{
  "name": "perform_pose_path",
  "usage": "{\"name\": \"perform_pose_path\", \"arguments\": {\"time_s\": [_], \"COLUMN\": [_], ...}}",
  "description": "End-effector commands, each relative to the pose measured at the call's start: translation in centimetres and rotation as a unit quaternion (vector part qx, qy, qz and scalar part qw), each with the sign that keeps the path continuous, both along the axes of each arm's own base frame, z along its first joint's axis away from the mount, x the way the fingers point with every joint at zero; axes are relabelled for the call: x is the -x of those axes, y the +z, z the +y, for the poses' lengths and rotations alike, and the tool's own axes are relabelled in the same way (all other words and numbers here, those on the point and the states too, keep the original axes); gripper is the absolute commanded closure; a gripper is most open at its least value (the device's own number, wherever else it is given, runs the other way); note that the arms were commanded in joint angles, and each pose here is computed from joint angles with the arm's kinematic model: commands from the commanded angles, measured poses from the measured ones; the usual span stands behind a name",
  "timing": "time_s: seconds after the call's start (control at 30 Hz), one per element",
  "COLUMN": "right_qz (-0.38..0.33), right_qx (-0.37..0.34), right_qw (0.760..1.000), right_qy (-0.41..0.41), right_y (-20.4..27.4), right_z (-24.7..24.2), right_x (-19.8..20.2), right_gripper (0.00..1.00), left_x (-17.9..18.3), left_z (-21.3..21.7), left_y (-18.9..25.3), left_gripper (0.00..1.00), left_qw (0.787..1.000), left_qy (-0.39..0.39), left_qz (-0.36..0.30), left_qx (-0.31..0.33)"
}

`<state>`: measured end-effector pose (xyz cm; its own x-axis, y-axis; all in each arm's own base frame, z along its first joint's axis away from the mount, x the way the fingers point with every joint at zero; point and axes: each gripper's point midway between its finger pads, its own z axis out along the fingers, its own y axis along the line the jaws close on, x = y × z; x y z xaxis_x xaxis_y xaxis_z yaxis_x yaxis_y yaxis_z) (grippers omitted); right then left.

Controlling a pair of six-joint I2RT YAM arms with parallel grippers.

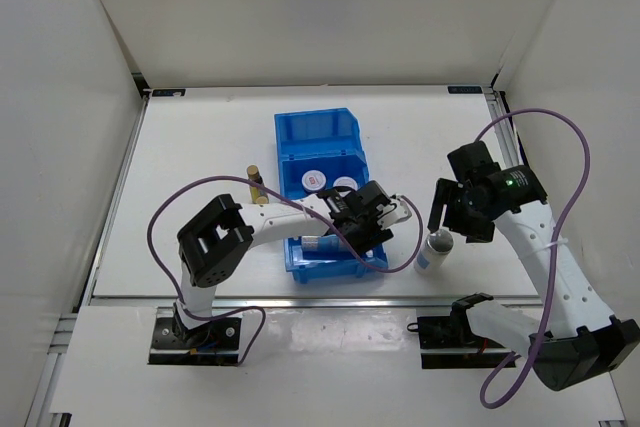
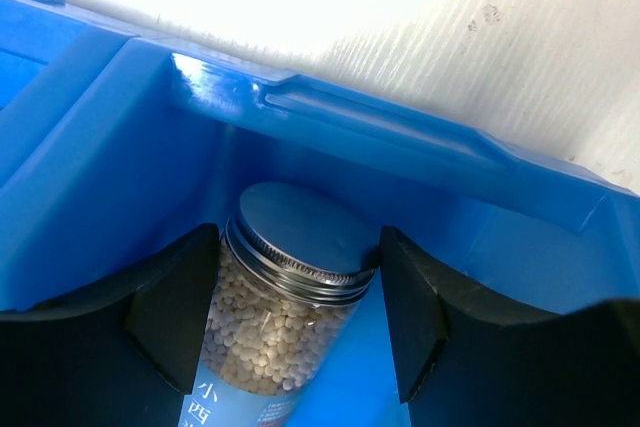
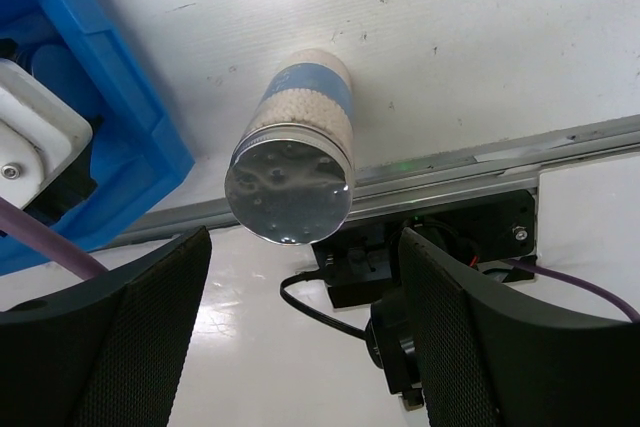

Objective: Organize the condiment bottles

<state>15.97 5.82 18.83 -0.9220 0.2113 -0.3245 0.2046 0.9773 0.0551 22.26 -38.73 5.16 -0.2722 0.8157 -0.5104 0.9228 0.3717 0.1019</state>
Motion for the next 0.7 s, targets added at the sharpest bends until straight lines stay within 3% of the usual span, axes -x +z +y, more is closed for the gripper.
{"name": "perform_pose_path", "arguments": {"time_s": [0.0,0.07,0.2,0.6,0.67], "right_qz": [0.03,0.03,0.029,0.047,0.049], "right_qx": [0.006,0.006,0.004,-0.003,-0.007], "right_qw": [1.0,1.0,0.999,0.999,0.999], "right_qy": [-0.009,-0.009,-0.013,-0.005,-0.004], "right_y": [0.5,0.5,0.3,-0.7,-0.8], "right_z": [-0.6,-0.6,-0.6,0.1,0.3], "right_x": [2.1,2.1,2.0,1.7,1.4], "right_gripper": [0.21,0.21,0.21,0.16,0.15], "left_x": [-1.8,-2.3,-2.6,-1.1,-0.9], "left_z": [-0.7,-1.1,-1.3,2.4,3.5], "left_y": [4.2,6.7,10.7,22.1,21.8], "left_gripper": [0.65,0.78,0.89,0.89,0.89], "left_qw": [0.999,0.997,0.993,0.964,0.962], "left_qy": [0.012,0.013,0.023,0.103,0.119], "left_qz": [-0.043,-0.062,-0.082,-0.133,-0.132], "left_qx": [0.029,0.049,0.085,0.206,0.205]}}
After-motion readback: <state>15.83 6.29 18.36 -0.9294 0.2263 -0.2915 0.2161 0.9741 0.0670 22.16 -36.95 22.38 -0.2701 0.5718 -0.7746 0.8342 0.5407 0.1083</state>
